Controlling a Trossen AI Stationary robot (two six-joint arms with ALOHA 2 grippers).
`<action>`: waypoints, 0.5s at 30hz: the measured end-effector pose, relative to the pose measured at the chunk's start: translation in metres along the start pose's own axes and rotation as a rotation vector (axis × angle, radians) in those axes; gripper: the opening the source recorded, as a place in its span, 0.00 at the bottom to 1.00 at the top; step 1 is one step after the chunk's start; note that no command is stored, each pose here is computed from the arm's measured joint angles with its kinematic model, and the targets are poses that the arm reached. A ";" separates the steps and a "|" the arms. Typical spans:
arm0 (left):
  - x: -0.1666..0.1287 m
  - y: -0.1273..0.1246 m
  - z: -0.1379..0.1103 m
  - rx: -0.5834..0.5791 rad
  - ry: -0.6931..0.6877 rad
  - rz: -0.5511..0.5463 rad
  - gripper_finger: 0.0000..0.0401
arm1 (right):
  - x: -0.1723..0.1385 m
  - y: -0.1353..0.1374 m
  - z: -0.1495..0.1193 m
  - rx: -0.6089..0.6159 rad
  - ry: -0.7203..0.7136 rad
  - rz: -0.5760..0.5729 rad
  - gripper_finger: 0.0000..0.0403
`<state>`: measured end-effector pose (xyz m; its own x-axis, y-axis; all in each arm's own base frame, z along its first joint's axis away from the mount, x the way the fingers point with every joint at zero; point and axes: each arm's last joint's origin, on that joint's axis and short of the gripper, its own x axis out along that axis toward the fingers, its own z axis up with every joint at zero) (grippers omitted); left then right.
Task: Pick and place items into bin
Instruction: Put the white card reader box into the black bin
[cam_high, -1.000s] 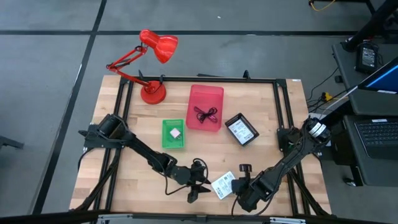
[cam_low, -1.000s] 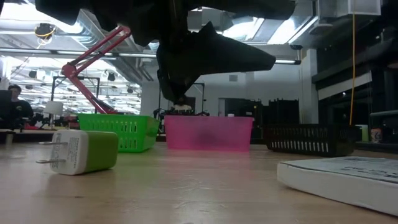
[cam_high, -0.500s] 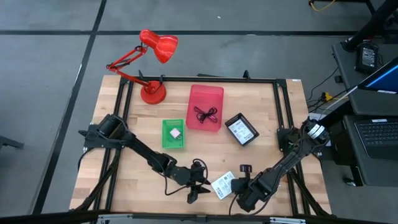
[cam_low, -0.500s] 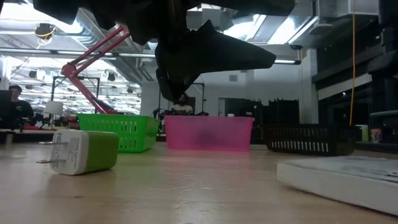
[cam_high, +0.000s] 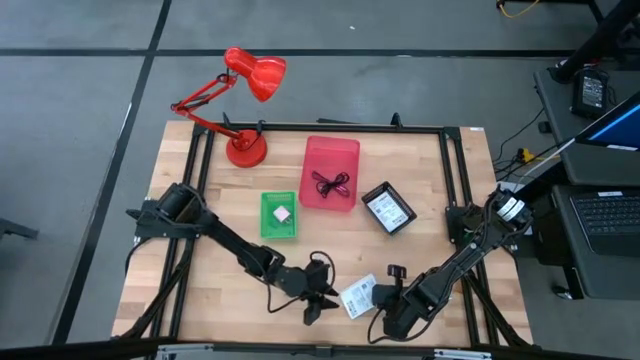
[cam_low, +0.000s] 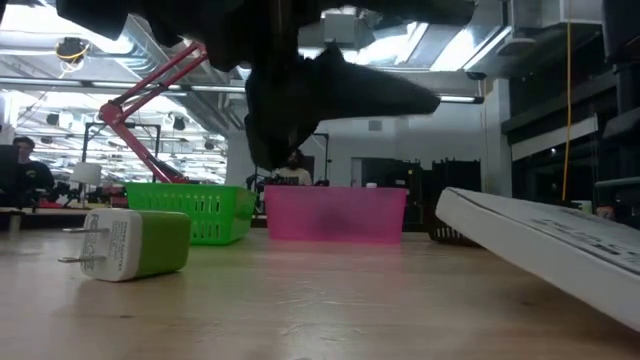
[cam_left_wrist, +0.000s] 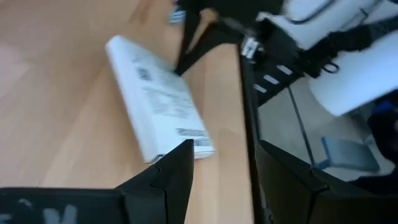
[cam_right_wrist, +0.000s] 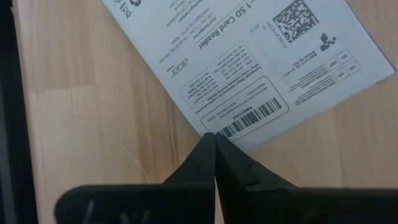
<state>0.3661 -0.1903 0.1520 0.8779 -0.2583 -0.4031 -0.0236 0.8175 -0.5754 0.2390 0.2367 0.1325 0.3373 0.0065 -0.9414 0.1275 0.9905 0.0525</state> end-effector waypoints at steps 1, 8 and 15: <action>0.000 0.003 0.001 -0.027 0.006 0.013 0.42 | 0.000 0.000 0.000 0.000 0.000 0.000 0.00; 0.003 0.020 0.006 -0.203 0.065 0.076 0.42 | 0.000 0.000 0.000 0.000 0.000 -0.004 0.00; 0.005 0.030 0.015 -0.215 0.087 0.050 0.42 | 0.001 0.000 0.000 -0.015 0.000 -0.006 0.00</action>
<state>0.3768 -0.1591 0.1441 0.8289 -0.2713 -0.4893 -0.1753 0.7046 -0.6877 0.2389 0.2364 0.1317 0.3367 0.0009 -0.9416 0.1155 0.9924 0.0422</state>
